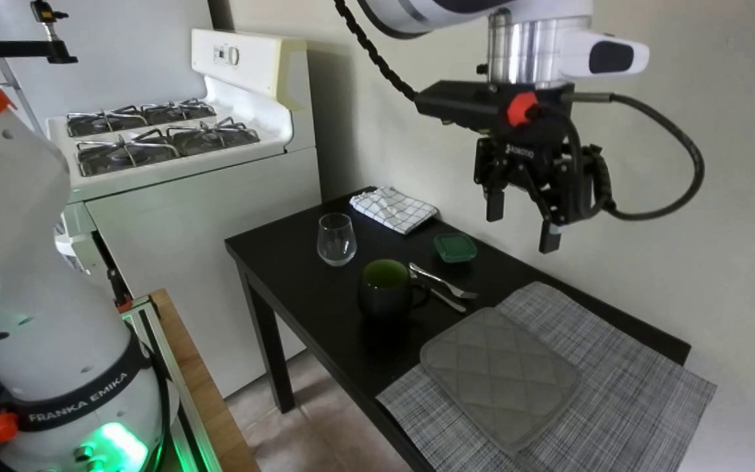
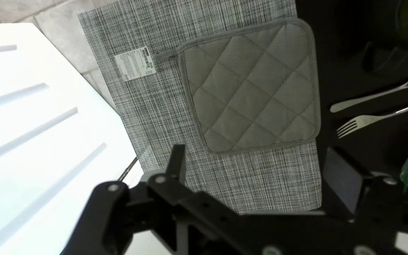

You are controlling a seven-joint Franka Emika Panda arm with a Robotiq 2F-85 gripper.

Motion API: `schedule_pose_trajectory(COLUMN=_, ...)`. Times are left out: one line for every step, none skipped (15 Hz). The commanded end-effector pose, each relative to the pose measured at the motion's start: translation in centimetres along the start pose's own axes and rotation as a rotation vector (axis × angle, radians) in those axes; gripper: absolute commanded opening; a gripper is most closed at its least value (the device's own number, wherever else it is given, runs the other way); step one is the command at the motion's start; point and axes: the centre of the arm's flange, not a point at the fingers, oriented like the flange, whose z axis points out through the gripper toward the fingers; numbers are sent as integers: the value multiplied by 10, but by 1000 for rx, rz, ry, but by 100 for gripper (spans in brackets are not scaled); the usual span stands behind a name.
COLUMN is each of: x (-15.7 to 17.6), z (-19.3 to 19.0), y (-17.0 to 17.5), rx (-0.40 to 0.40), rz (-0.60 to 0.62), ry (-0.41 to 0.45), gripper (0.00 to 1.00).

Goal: Put the grey potholder on the black mug and then put the silver fork on the grey potholder

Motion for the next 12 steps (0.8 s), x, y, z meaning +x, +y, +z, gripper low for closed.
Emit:
schedule_pose_trajectory(x=10, z=49, y=13, rx=95, rz=52, ry=3, gripper=100)
schedule_pose_trajectory(x=12, z=59, y=15, rx=126, rz=58, ry=-13, gripper=100)
schedule_pose_trajectory(x=5, z=36, y=10, rx=73, rz=51, ry=-6, gripper=100)
schedule_pose_trajectory(x=5, z=46, y=11, rx=91, rz=57, ry=-17, gripper=100)
schedule_pose_trajectory(x=6, z=53, y=11, rx=99, rz=60, ry=-24, gripper=100)
schedule_pose_trajectory(x=7, z=56, y=11, rx=101, rz=62, ry=-27, gripper=100)
schedule_pose_trajectory(x=7, z=56, y=11, rx=102, rz=63, ry=-27, gripper=100)
schedule_pose_trajectory(x=8, z=56, y=11, rx=103, rz=63, ry=-26, gripper=100)
schedule_pose_trajectory(x=8, z=55, y=11, rx=103, rz=64, ry=-25, gripper=100)
schedule_pose_trajectory(x=16, z=71, y=21, rx=156, rz=52, ry=-40, gripper=100)
schedule_pose_trajectory(x=20, z=79, y=27, rx=186, rz=42, ry=-36, gripper=100)
schedule_pose_trajectory(x=22, z=89, y=35, rx=224, rz=-3, ry=-23, gripper=100)
